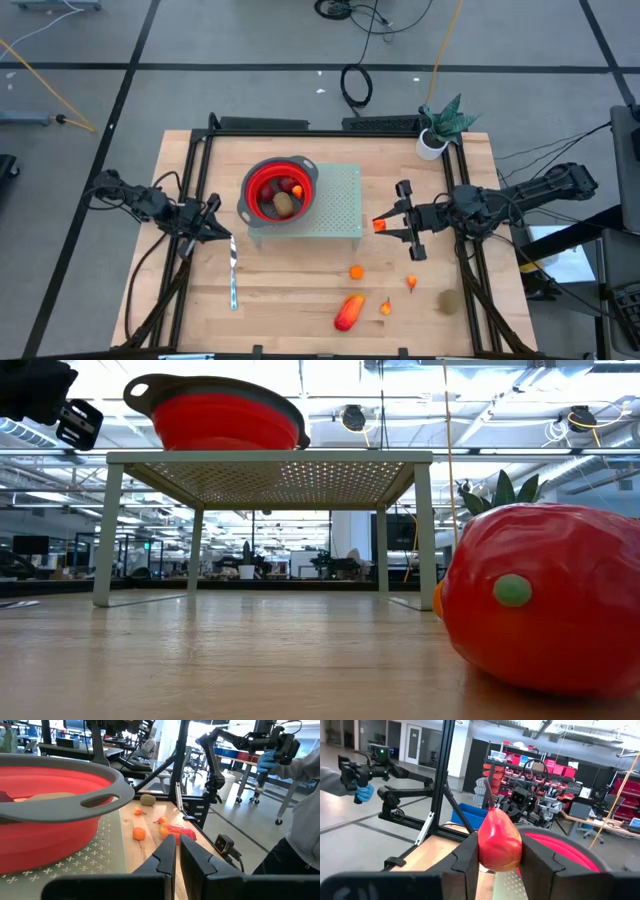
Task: Pick & Place Fruit
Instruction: Put the top peach into the strainer bowl on the shelf
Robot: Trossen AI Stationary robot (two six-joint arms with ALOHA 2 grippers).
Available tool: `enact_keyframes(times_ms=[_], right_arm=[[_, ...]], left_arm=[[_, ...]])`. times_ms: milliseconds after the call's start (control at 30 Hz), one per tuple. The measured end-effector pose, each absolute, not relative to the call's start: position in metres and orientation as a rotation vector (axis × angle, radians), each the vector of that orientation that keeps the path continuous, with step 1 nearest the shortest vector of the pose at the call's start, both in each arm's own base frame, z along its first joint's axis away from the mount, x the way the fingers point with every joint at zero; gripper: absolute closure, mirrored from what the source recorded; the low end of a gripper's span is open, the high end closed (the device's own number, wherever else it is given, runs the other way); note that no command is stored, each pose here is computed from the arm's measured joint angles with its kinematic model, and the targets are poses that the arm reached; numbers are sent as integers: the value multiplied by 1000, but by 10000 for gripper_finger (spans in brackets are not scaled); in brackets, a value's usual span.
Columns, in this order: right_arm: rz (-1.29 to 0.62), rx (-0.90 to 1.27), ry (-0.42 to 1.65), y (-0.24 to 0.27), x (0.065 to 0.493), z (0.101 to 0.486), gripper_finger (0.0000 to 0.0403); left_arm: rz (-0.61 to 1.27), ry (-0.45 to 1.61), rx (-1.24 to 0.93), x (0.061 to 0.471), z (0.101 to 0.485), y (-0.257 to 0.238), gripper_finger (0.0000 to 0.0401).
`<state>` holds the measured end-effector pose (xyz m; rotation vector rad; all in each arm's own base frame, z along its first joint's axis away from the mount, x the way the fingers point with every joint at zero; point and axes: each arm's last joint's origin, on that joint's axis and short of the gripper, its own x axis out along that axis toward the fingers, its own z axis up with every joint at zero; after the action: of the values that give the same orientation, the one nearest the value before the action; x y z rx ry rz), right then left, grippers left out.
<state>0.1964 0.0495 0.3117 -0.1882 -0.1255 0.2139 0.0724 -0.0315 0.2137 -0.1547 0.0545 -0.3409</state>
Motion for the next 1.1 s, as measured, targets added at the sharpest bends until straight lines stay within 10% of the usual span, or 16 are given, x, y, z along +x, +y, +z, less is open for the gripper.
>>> enact_keyframes(times_ms=[1100], right_arm=[[269, 623, -121, 65, 262, 272, 297]], left_arm=[[-200, -376, -312, 75, 258, -27, 380]])
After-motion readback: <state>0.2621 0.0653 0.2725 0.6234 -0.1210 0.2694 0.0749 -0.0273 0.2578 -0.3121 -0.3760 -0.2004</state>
